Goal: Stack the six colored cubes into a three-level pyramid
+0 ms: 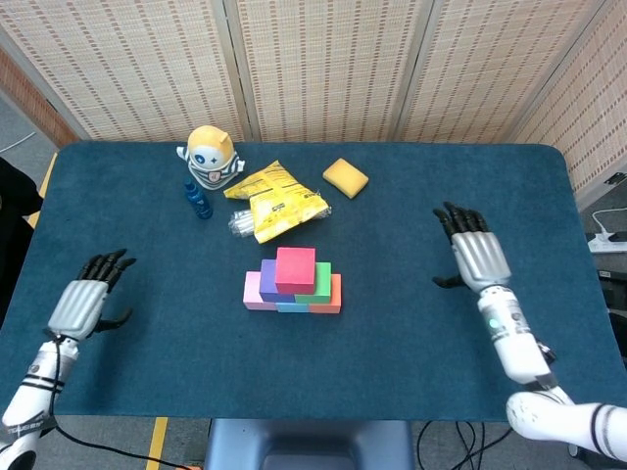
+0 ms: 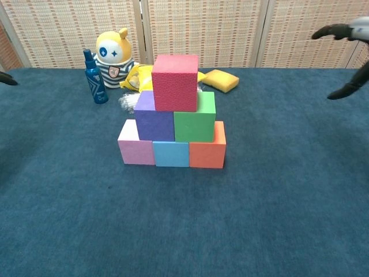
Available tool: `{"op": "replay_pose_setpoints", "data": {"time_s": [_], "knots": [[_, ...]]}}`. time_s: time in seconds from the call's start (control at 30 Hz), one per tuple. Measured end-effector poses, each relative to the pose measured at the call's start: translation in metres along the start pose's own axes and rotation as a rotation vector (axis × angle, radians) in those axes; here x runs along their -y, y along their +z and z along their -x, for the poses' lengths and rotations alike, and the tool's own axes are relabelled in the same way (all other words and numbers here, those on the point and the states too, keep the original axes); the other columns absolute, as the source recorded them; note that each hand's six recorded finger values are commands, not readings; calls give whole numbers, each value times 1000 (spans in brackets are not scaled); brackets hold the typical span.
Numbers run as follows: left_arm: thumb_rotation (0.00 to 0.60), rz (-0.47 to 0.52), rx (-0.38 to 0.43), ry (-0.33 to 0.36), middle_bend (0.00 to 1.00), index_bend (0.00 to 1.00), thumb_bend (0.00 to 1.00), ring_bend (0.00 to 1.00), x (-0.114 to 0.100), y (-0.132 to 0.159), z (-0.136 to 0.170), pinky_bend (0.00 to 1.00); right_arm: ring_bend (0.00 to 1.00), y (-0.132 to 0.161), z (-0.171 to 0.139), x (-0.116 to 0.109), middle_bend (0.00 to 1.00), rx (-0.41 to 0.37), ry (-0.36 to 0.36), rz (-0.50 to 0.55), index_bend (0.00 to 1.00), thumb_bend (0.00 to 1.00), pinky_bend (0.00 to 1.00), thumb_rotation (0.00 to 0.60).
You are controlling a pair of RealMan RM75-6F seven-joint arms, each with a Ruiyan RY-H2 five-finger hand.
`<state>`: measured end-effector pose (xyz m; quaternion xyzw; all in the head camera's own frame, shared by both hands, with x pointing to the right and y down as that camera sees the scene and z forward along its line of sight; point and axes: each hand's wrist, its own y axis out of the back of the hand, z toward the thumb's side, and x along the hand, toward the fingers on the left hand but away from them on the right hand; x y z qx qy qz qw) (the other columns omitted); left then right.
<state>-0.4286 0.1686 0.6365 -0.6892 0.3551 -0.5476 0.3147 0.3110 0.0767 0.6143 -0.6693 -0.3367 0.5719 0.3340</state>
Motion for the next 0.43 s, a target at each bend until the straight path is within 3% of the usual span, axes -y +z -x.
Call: {"op": "replay_pose_setpoints", "data": {"time_s": [0.2, 0.43], "knots": [[600, -11, -111, 108, 0, 142, 334, 0, -16, -35, 57, 0, 0, -56, -65, 0, 71, 31, -96, 98, 0, 67, 110, 600], [600, -43, -148, 155, 0, 144, 333, 0, -12, -39, 106, 0, 0, -101, -141, 4, 68, 52, -184, 170, 0, 67, 82, 600]]}}
